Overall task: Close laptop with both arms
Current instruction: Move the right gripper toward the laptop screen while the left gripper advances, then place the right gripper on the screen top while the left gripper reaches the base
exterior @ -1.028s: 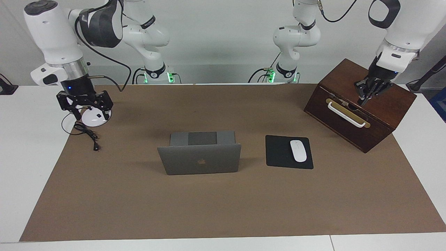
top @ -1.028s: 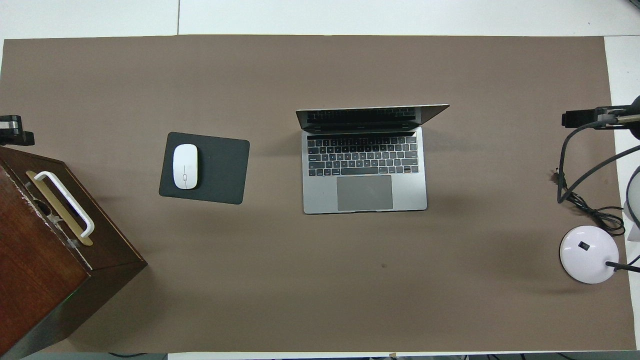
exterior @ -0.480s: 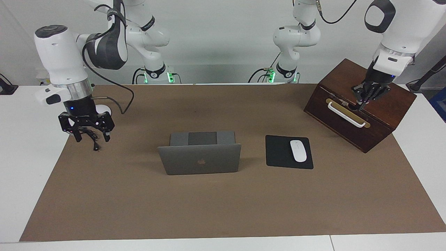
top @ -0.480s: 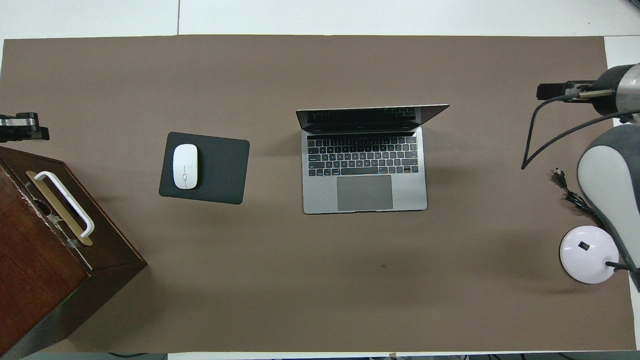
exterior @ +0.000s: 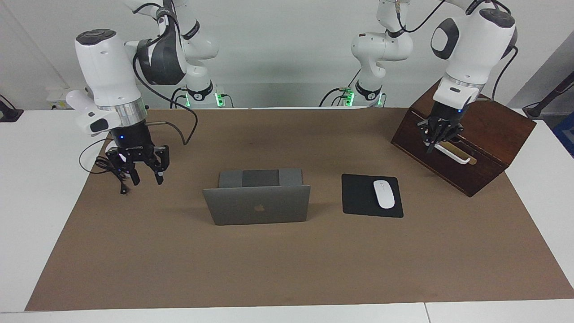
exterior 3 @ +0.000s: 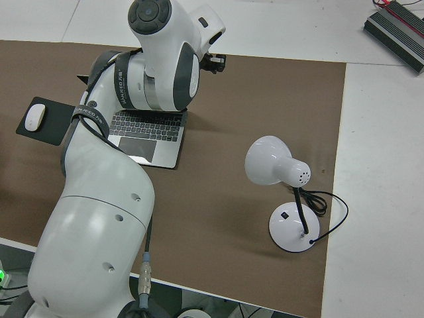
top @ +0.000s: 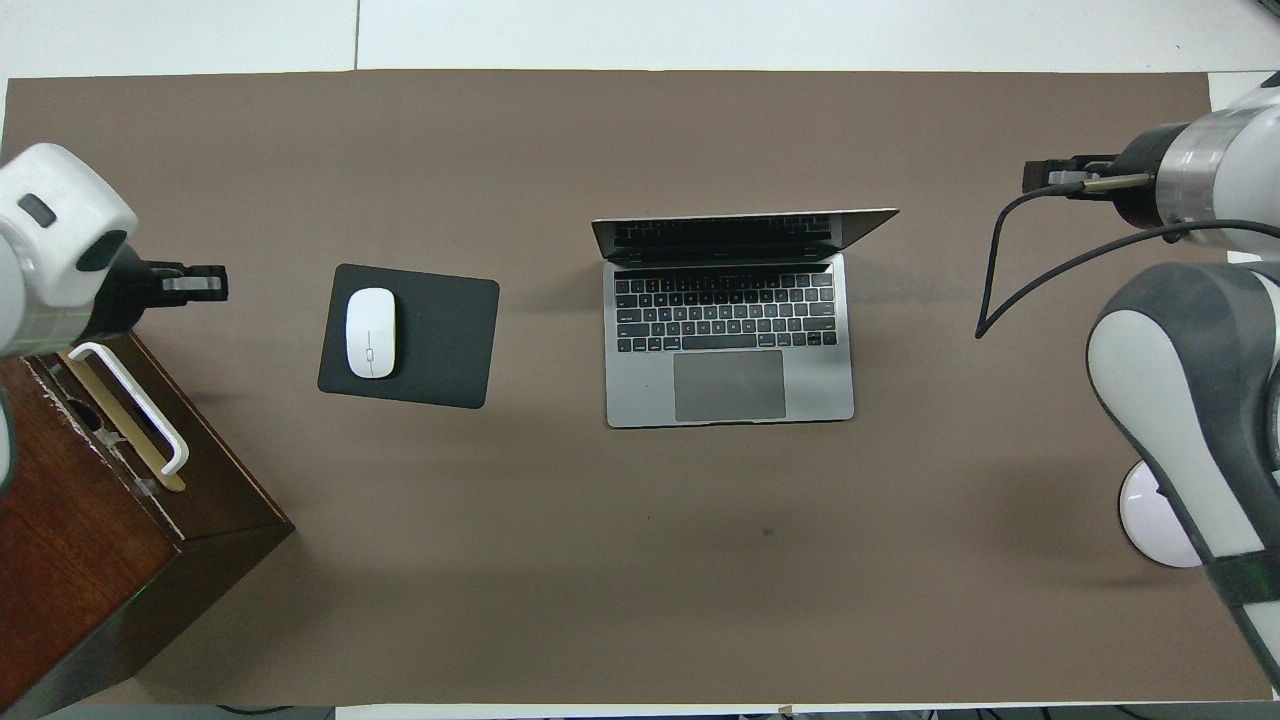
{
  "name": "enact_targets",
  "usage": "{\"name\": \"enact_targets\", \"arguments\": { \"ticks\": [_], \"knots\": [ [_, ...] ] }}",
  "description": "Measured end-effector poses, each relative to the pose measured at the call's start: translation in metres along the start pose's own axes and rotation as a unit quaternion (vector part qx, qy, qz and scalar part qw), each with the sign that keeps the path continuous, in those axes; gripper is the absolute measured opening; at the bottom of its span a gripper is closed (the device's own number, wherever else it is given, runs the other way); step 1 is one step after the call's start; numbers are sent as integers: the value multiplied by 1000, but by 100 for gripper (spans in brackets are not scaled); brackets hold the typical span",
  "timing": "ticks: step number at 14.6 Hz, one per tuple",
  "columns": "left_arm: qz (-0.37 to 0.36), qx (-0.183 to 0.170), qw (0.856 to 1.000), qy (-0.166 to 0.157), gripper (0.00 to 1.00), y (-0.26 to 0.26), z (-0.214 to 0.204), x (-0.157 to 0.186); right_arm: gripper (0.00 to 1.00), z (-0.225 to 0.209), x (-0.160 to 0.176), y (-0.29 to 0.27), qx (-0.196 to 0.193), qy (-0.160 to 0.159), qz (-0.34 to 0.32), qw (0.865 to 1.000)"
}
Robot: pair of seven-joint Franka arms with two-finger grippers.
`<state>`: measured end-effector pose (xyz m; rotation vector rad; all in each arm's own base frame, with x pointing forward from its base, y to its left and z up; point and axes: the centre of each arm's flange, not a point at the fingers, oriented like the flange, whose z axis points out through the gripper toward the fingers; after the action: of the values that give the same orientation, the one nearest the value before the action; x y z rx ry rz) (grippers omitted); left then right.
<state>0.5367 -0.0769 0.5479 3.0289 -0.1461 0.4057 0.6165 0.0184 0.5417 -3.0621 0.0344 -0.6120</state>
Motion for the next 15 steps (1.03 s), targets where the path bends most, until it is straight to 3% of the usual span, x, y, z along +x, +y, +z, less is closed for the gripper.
{"name": "enact_targets", "arguments": {
  "ticks": [4,8,12,15],
  "knots": [
    [34,-14,998,50,1,35,29,-41,4,-8,7,-4,2,20,-3,1000],
    [67,-30,994,82,1,67,42,-77,1,-18,11,-54,21,32,-3,999],
    [106,-48,988,105,1,104,49,-100,1,-47,-8,-189,78,50,-10,996],
    [133,-62,981,125,1,129,64,-120,1,-65,-16,-230,102,66,-18,992]
  ]
}}
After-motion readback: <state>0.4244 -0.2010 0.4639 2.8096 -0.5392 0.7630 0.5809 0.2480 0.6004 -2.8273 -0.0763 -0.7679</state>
